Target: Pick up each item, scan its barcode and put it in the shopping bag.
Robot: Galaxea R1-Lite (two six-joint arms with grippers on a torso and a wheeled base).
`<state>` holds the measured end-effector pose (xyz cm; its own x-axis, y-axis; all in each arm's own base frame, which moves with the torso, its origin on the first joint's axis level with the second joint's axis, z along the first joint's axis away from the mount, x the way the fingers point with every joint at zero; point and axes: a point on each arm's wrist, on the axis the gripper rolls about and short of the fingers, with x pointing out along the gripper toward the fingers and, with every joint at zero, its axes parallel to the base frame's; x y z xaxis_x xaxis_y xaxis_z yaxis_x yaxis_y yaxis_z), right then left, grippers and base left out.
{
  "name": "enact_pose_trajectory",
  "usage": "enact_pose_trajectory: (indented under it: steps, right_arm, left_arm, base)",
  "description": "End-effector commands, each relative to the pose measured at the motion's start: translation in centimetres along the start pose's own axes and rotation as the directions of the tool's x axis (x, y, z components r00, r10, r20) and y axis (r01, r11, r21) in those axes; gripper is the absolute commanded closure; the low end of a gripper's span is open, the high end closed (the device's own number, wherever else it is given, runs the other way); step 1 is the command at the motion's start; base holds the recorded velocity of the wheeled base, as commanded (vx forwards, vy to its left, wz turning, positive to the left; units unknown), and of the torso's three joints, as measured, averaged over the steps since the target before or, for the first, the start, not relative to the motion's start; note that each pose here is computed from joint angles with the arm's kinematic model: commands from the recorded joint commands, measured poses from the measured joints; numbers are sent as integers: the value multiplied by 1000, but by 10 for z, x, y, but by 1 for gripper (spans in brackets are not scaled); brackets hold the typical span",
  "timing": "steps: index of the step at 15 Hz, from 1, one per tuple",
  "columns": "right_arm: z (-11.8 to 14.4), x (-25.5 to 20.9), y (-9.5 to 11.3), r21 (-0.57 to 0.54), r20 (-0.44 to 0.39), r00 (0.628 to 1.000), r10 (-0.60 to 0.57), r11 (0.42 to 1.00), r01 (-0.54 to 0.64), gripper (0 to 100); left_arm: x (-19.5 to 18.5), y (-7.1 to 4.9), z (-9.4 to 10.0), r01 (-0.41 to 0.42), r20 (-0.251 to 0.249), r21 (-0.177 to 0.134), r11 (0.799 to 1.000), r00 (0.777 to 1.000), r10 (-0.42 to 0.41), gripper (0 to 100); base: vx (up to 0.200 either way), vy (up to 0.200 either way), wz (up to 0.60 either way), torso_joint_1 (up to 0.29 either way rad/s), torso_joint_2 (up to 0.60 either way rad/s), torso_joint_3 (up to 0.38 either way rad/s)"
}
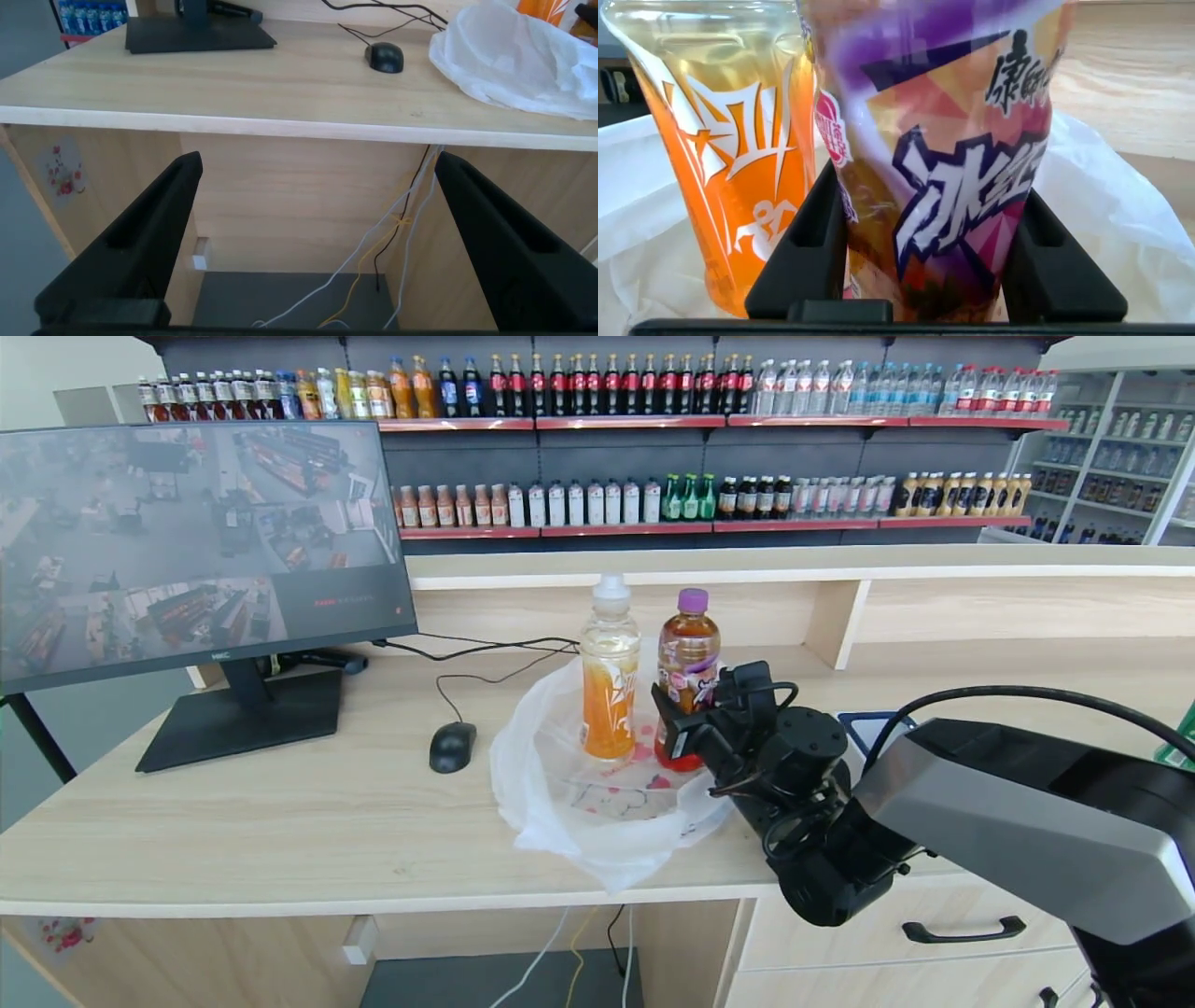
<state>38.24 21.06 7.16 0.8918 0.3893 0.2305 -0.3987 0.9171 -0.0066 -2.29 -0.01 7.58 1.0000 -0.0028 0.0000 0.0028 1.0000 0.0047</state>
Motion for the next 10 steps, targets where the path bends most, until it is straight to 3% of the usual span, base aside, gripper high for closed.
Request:
enact_pose_trajectory:
  steps: [1, 4, 5, 10]
  right_arm:
    - [-4, -1, 1, -2, -11, 1000, 3, 1000, -3, 100]
    - [-3, -2, 2, -2, -11, 1000, 5, 1000, -5, 100]
    - [-2, -2, 2, 0, -10, 1000, 5, 1000, -5, 0]
    - [12, -9, 4, 10, -6, 1000, 11, 1000, -10, 0]
  left_arm:
    - [0, 0, 0, 0, 0, 0, 1000, 1000, 0, 0]
    - [0, 0, 0, 0, 0, 0, 1000, 1000, 0, 0]
    - [0, 0, 0, 0, 0, 0, 1000, 1000, 0, 0]
    - [0, 0, 0, 0, 0, 0, 1000, 1000, 0, 0]
  base:
    - [0, 0, 0, 0, 0, 0]
    - [0, 0, 0, 0, 0, 0]
    - [0, 0, 0, 0, 0, 0]
    - [0, 0, 0, 0, 0, 0]
